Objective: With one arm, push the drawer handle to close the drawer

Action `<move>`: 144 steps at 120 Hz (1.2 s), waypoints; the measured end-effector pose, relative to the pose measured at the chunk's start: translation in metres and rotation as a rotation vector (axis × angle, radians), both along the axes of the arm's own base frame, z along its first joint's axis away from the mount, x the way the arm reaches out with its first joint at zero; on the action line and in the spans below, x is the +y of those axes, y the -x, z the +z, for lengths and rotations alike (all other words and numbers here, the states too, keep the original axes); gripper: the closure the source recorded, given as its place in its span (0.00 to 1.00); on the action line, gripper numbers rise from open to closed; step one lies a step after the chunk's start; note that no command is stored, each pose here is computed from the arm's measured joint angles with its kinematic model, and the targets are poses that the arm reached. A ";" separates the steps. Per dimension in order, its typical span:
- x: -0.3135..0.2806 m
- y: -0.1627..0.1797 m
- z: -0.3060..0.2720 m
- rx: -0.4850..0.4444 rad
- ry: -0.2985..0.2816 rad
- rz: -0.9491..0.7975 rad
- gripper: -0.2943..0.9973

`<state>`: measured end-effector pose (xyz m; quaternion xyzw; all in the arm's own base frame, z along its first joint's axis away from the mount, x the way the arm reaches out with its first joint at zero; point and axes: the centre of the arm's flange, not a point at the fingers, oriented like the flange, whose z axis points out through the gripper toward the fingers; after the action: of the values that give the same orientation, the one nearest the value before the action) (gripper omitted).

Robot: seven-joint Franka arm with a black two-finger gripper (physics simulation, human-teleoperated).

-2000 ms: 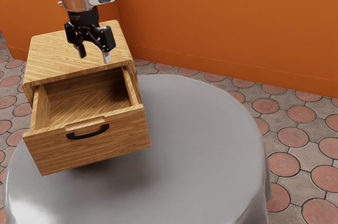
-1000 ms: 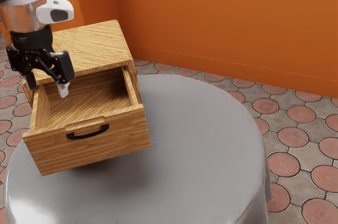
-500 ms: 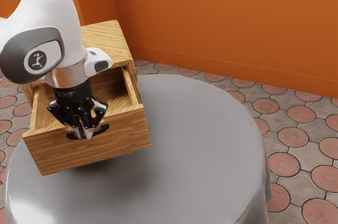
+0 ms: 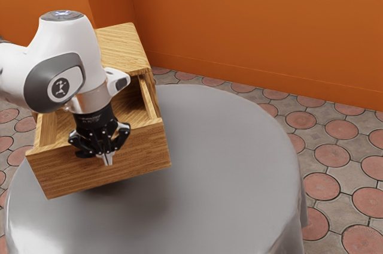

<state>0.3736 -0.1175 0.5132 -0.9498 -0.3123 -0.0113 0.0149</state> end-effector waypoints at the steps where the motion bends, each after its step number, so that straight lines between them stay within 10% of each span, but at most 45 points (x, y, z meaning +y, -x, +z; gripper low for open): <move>1: 0.000 0.000 0.000 -0.001 0.000 0.002 0.83; 144: 0.062 -0.054 0.005 0.024 0.029 0.082 0.84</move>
<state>0.4275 -0.0550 0.5179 -0.9364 -0.3509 0.0053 0.0056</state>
